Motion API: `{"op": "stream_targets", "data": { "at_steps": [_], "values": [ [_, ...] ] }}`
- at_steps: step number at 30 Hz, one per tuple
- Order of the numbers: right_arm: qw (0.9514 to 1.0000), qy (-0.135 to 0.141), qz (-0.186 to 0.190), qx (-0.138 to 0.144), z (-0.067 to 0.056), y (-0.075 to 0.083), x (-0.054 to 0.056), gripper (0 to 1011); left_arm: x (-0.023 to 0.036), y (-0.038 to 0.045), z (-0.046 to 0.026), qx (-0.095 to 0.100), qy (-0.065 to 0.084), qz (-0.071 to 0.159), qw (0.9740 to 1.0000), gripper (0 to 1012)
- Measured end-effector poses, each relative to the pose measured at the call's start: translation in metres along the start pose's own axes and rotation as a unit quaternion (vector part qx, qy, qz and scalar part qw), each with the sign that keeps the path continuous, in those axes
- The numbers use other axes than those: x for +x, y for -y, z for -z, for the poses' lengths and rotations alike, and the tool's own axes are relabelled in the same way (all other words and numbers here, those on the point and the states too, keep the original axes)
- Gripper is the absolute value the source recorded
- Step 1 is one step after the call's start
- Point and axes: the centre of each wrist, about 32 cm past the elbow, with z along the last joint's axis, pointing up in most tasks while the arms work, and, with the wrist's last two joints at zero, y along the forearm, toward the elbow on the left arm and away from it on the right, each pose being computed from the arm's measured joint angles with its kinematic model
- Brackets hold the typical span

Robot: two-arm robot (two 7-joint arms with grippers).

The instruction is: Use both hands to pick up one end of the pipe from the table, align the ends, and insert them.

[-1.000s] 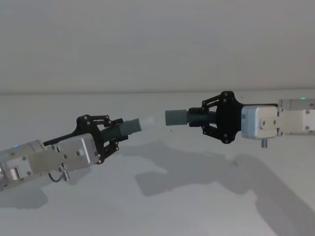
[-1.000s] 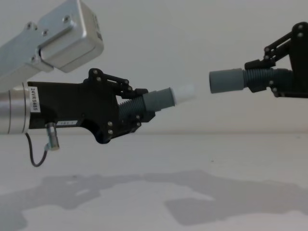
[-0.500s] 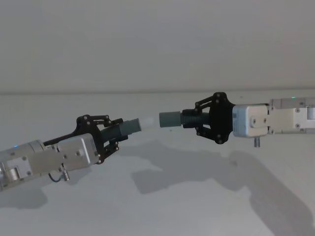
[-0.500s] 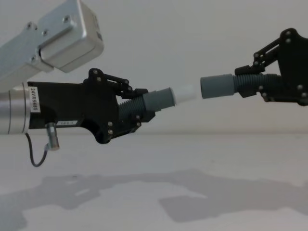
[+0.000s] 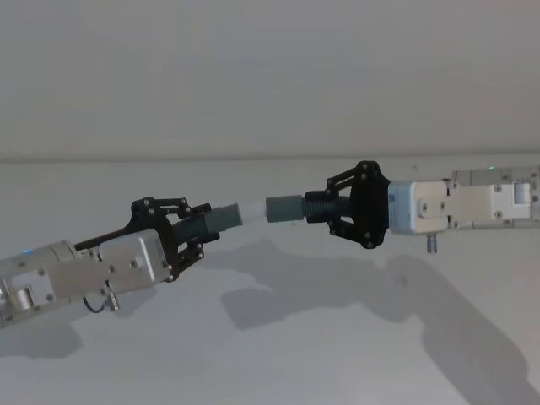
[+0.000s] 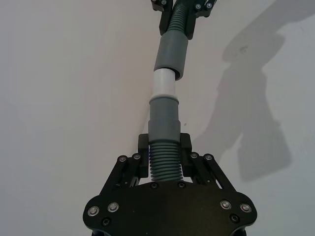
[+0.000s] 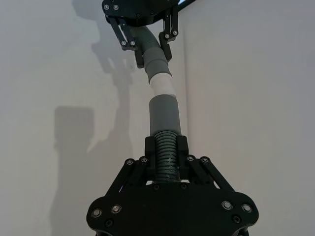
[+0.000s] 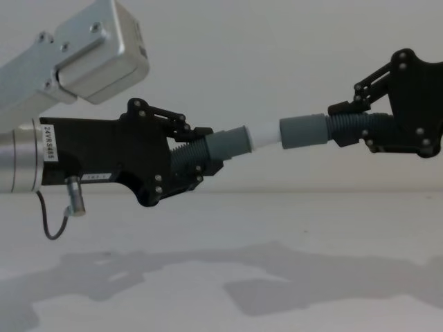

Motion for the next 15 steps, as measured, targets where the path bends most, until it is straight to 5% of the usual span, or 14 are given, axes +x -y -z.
{"op": "stream_targets", "data": {
  "at_steps": [15],
  "values": [
    [1.0,-0.001,-0.006,0.005,0.0026,-0.0055,0.0029,225,0.0001,-0.0001,0.0001,0.0,0.0,0.0,1.0,327]
  ]
}}
